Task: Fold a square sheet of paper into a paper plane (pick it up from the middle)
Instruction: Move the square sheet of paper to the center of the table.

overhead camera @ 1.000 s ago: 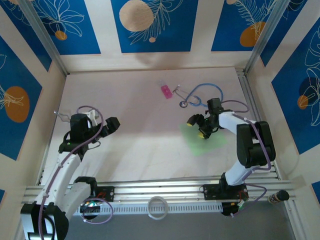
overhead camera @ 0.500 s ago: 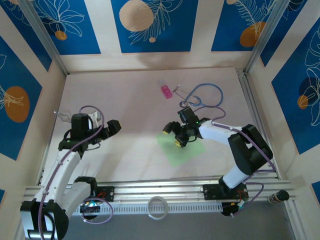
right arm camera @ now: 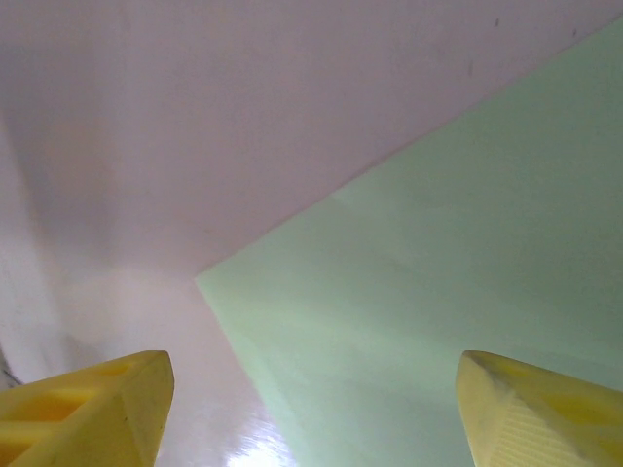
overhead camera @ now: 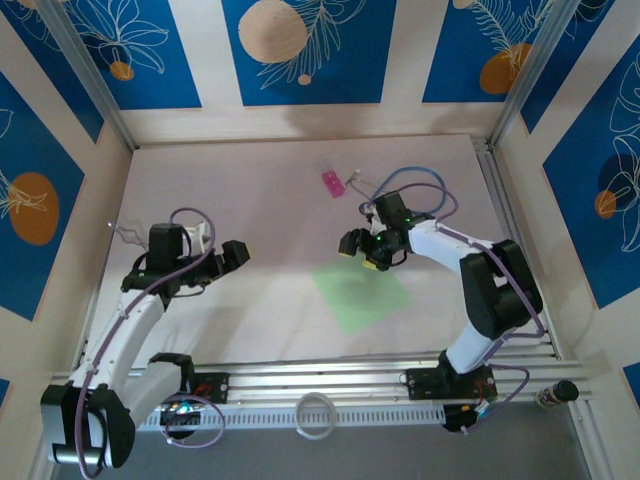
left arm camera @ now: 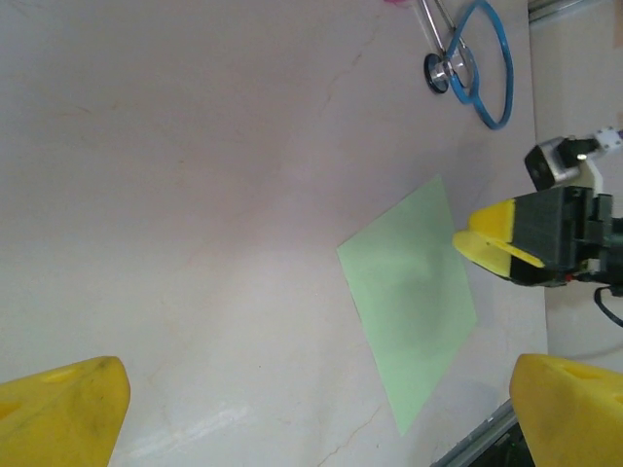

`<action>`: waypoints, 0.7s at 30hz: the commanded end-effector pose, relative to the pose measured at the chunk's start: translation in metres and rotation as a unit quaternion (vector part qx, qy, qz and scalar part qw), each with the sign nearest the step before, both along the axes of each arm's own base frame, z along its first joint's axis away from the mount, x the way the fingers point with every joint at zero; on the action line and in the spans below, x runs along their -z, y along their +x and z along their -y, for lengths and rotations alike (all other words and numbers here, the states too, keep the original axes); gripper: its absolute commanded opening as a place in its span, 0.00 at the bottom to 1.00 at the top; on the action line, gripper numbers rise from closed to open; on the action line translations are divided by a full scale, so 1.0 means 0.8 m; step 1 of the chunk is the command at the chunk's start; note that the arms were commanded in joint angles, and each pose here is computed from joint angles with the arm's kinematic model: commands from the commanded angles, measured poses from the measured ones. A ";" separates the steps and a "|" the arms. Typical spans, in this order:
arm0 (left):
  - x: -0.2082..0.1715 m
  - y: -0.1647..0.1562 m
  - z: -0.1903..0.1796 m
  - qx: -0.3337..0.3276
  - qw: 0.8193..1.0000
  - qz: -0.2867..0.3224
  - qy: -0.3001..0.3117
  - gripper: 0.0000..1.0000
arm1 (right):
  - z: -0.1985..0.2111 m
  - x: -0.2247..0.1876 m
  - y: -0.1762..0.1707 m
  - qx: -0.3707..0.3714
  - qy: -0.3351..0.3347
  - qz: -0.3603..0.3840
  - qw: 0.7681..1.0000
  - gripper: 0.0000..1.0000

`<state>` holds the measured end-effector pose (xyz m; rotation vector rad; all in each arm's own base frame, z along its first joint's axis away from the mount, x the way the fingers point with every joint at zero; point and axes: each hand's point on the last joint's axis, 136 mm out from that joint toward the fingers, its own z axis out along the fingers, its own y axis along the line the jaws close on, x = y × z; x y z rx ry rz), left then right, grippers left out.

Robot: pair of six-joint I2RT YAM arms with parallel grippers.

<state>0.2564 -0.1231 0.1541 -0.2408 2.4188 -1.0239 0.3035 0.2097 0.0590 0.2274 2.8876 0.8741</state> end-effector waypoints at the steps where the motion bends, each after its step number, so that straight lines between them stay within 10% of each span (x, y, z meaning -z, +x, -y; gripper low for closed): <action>1: -0.027 0.004 0.013 0.024 0.999 0.040 -0.018 1.00 | 0.003 0.018 -0.020 -0.059 -0.029 -0.020 0.998 0.77; 21: -0.024 0.006 0.028 0.042 0.998 0.031 -0.020 1.00 | -0.036 0.073 -0.054 0.211 -0.023 -0.149 0.966 0.76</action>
